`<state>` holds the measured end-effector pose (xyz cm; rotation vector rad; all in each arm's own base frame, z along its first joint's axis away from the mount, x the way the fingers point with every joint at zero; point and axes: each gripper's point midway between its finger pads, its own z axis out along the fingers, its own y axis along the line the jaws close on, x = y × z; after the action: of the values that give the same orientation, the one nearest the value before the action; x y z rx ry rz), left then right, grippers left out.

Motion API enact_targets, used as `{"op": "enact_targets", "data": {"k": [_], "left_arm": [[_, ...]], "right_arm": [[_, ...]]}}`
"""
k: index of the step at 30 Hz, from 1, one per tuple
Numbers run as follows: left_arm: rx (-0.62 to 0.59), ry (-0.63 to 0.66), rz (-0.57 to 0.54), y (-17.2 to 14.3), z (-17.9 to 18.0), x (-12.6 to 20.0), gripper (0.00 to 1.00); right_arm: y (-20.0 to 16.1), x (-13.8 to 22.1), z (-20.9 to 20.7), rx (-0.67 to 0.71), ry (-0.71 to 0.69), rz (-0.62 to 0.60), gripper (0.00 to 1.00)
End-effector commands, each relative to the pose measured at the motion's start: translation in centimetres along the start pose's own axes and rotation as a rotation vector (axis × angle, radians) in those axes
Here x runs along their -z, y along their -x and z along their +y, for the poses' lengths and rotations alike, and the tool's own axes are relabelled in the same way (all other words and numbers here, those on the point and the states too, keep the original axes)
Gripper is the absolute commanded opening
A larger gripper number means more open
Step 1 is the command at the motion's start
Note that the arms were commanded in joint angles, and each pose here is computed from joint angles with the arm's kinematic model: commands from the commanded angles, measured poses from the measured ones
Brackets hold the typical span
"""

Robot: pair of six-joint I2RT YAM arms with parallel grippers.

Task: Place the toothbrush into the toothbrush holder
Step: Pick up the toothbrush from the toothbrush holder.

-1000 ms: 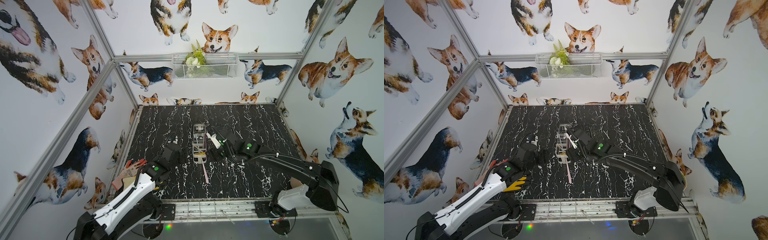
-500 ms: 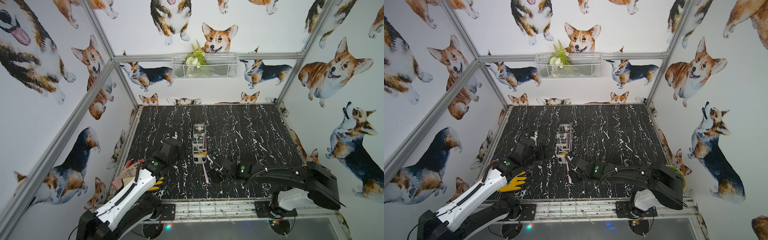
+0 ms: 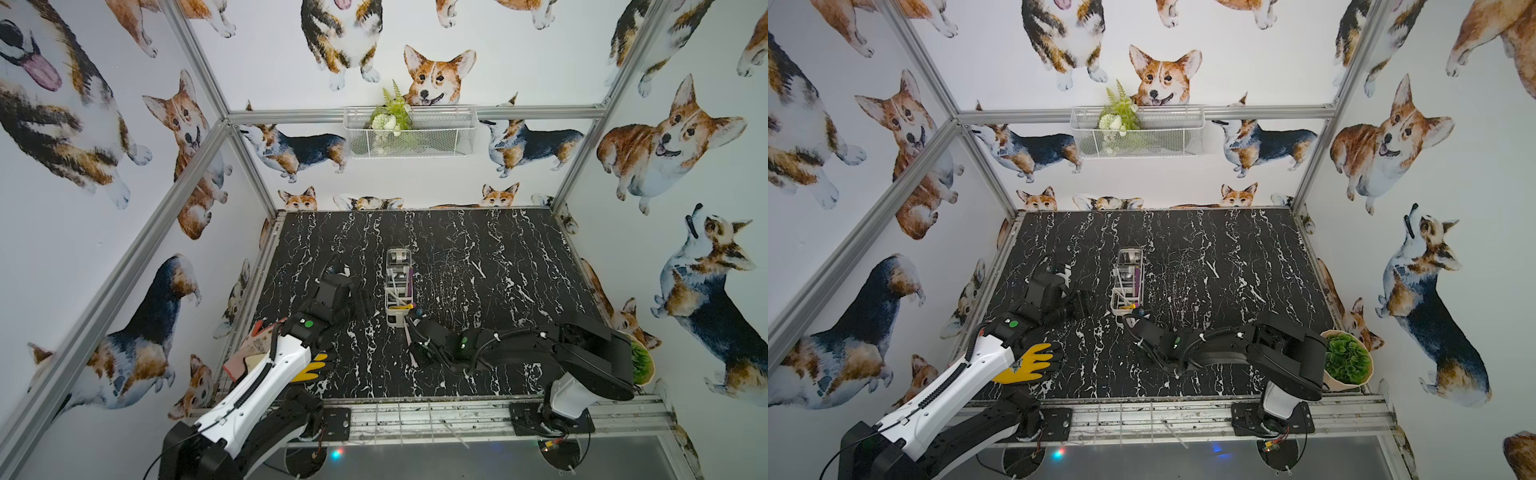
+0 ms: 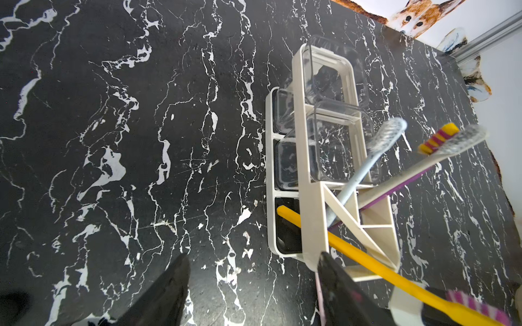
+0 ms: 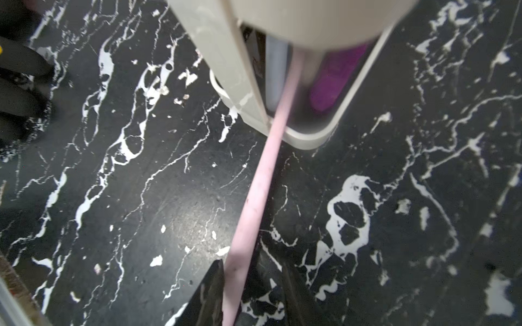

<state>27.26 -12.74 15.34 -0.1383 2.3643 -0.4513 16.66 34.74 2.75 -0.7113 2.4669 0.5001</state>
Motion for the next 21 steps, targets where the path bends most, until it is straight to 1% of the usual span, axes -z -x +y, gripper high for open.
{"op": "enact_targets", "data": {"k": [1,5,9,13,21], "left_arm": [[0.016,-0.012,0.023,-0.3,0.0,-0.2,0.73],[0.023,-0.013,0.031,-0.3,0.1,-0.3,0.73],[0.023,-0.013,0.034,-0.2,0.0,-0.2,0.73],[0.020,-0.014,0.038,0.0,-0.1,-0.3,0.73],[0.023,-0.041,0.050,0.3,-0.9,-0.8,0.73]], "right_arm": [[0.6,-0.5,0.2,-0.014,-0.013,-0.041,0.29],[0.4,-0.9,0.1,-0.006,-0.028,-0.055,0.18],[1.3,-0.5,-0.1,-0.016,-0.027,-0.130,0.12],[2.4,0.2,-0.2,-0.005,-0.023,-0.201,0.10],[4.7,1.4,0.0,0.041,-0.020,-0.317,0.08]]}}
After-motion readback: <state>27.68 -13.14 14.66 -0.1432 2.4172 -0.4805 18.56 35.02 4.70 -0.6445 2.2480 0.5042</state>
